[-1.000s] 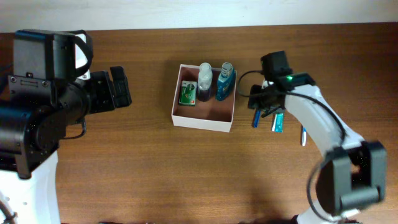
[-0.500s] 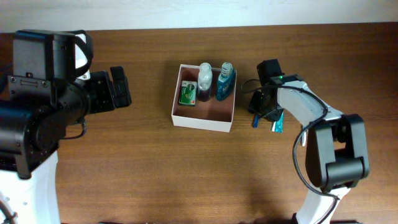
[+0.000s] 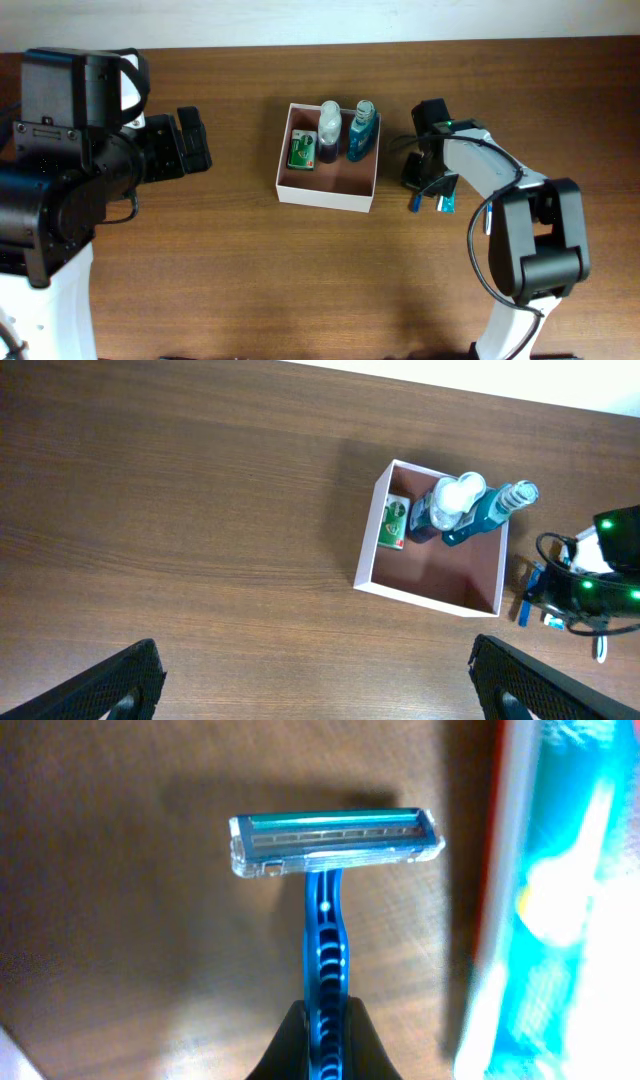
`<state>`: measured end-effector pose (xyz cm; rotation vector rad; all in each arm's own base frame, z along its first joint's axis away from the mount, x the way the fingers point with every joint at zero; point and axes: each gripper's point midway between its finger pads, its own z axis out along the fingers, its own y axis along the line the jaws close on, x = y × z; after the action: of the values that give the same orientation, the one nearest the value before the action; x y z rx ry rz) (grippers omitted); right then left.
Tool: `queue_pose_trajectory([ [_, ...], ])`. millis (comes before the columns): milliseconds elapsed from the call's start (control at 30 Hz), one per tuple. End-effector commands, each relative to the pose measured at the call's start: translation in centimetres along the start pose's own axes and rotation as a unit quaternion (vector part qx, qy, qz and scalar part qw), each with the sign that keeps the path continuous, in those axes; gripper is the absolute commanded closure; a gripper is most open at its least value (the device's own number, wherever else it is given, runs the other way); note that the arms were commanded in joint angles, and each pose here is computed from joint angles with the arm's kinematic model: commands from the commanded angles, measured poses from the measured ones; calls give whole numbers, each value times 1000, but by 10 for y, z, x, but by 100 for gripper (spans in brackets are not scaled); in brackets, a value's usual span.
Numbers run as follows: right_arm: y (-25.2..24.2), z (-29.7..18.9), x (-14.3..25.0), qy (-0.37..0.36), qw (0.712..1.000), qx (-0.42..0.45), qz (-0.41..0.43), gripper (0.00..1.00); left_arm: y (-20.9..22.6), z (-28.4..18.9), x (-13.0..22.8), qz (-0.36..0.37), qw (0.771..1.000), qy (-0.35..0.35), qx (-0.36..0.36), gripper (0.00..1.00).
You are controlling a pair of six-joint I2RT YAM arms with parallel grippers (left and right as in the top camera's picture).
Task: Pack container
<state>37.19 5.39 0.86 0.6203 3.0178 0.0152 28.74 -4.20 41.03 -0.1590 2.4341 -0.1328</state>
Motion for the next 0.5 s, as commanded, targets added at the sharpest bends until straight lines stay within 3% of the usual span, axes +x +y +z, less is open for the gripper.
queue_pose_trajectory([
  [0,11,-59,-18,-65,997,-32,-33,96,3,-3,-2,6,1000,-7,-7,1],
  [167,42,-138,6,-132,974,-87,-164,96,3,-3,-2,6,1000,-7,-7,1],
  [333,96,-194,53,-198,896,-151,-367,96,3,-3,-2,6,1000,-7,-7,1],
  [467,130,-194,78,-217,827,-154,-495,96,3,-3,-2,6,1000,-7,-7,1],
])
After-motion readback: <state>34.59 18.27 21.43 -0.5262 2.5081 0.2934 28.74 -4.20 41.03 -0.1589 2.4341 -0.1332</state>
